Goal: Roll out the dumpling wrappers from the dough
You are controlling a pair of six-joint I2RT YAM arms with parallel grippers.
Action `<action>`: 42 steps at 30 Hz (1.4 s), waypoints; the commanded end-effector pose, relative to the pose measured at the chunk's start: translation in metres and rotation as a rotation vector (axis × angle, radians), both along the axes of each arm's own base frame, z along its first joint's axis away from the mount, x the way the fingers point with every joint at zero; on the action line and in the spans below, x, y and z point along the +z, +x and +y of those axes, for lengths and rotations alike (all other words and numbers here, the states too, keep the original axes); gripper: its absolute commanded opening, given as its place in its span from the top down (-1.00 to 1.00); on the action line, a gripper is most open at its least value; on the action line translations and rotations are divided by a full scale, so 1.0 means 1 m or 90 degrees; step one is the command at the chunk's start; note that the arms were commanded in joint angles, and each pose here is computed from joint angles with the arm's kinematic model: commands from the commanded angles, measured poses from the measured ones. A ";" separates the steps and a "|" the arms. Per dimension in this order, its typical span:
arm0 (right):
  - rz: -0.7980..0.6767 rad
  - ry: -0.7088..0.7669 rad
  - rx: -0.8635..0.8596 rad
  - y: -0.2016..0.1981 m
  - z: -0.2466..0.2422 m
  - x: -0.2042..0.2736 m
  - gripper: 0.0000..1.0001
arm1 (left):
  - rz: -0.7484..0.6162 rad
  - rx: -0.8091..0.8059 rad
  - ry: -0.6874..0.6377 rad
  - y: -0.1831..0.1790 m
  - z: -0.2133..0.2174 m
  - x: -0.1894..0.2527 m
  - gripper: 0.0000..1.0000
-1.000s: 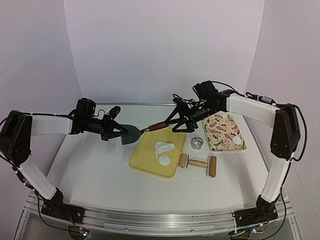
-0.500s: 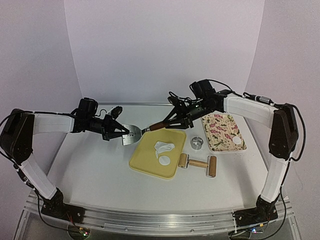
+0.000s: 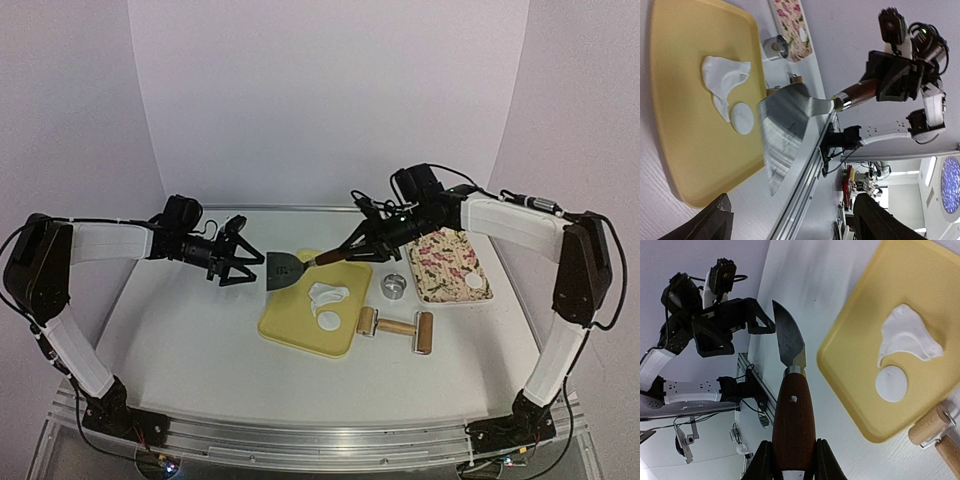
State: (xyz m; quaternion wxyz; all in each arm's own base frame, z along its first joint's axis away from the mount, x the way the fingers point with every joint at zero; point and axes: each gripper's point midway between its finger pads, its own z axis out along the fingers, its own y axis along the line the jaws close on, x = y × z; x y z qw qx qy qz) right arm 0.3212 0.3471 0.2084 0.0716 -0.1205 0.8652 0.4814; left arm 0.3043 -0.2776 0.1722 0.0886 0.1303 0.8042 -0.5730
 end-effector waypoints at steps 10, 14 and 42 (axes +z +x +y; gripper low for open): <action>0.023 -0.271 -0.160 -0.034 -0.108 0.009 1.00 | -0.015 0.159 0.300 0.049 0.021 -0.060 -0.63; 0.063 -0.324 -0.185 -0.048 -0.125 0.009 1.00 | -0.011 0.138 0.351 0.047 0.013 -0.077 -0.54; 0.128 -0.335 -0.173 -0.022 -0.087 -0.038 1.00 | -0.023 0.111 0.450 0.064 -0.017 -0.130 -0.14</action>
